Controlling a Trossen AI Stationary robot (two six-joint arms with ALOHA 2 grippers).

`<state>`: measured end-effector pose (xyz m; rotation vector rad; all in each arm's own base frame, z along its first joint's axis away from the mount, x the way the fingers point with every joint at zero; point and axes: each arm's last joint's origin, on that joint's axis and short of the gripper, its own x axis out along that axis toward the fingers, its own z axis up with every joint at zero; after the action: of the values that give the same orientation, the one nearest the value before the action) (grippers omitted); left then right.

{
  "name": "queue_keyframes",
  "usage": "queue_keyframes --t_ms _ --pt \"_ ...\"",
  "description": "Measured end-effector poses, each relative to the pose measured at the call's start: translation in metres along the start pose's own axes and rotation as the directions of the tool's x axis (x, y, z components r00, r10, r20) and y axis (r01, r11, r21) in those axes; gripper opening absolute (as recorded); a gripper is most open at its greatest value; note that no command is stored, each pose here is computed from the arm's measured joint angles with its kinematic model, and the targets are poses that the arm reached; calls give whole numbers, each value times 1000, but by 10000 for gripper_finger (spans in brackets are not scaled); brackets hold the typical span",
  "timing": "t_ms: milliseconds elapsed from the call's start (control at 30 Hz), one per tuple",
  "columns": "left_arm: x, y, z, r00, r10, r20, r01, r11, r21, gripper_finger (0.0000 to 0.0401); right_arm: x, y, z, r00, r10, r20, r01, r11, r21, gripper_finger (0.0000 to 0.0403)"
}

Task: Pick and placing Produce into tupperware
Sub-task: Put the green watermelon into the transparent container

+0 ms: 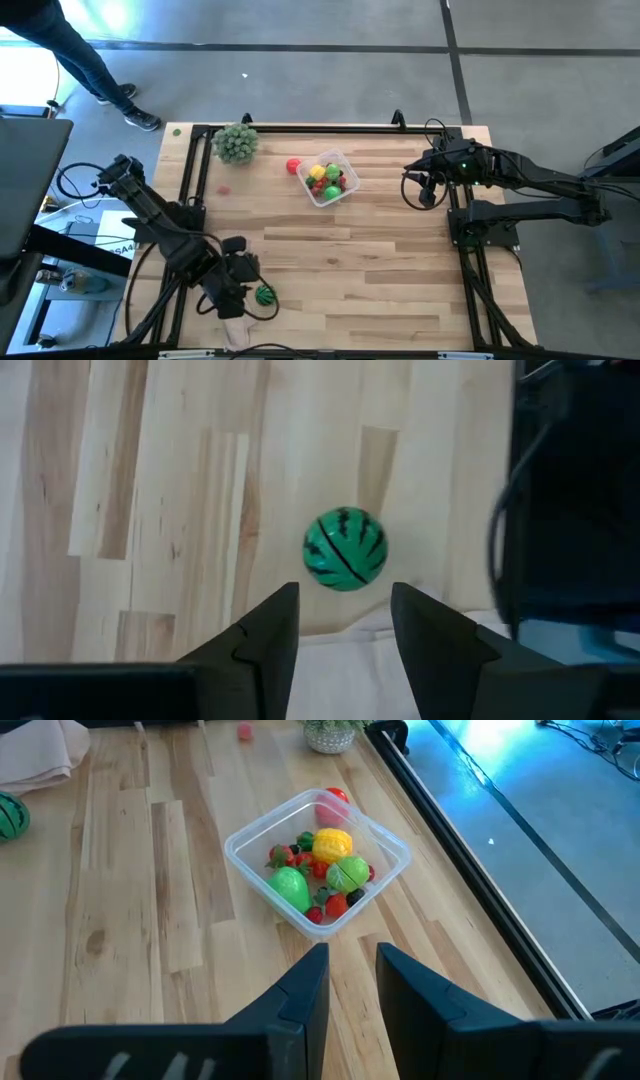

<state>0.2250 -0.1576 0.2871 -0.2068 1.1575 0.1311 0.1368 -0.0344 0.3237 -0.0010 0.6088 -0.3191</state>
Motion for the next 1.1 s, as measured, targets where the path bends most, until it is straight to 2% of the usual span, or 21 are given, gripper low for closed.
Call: queue_keyframes --t_ms 533,833,1100 --pt "47 -16 -1 989 98 -106 -100 995 -10 266 0 0 0 1000 0 0 0 1000 0 76" --pt "63 -24 1 990 90 -108 -94 995 -34 325 0 0 0 1000 0 0 0 1000 0 76" --pt "83 -33 1 988 55 -142 -61 997 -39 354 0 0 0 1000 0 0 0 1000 0 76"
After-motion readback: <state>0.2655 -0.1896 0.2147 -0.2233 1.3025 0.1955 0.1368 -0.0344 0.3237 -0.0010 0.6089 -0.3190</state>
